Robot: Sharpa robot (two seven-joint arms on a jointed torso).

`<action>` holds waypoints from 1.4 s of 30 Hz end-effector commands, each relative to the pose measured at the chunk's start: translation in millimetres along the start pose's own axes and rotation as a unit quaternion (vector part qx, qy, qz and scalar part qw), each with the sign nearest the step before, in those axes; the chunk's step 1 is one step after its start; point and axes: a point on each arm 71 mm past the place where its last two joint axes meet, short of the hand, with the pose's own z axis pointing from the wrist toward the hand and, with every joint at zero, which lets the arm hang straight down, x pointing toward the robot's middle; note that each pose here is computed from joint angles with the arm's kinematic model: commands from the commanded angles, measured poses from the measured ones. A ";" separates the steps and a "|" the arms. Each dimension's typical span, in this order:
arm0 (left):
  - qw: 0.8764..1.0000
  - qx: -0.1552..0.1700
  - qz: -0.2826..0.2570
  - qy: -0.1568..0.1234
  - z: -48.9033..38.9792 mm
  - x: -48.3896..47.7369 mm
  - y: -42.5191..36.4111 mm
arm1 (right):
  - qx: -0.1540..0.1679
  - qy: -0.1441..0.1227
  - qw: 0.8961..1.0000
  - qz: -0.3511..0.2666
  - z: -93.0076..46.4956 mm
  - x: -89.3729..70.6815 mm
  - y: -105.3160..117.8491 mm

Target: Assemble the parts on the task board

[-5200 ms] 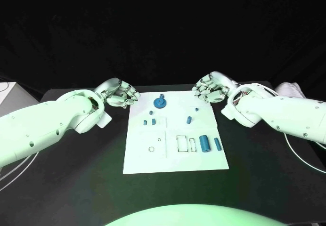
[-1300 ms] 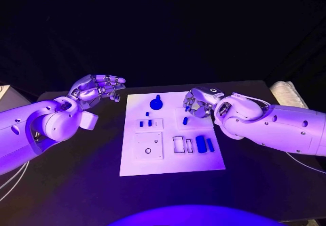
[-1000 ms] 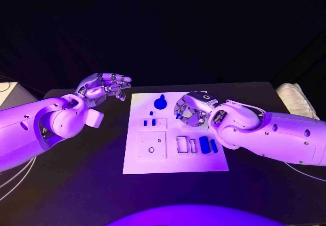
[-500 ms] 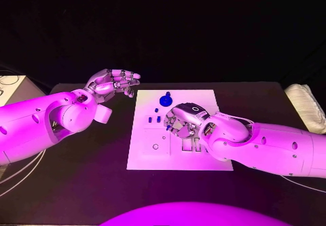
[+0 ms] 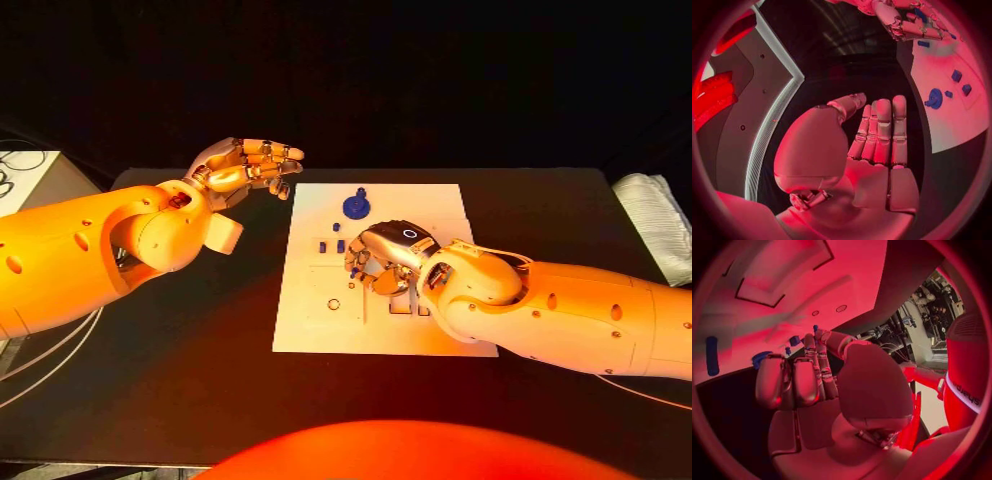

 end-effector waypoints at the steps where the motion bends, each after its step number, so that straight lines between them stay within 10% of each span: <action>1: 1.000 0.002 -0.001 0.008 0.3 2.1 -0.7 | -0.004 0.007 1.000 -0.010 0.3 2.0 1.6; 42: 1.000 -0.001 -0.002 0.008 -0.8 0.4 -0.3 | 0.002 0.029 0.999 -0.018 3.3 19.5 -0.1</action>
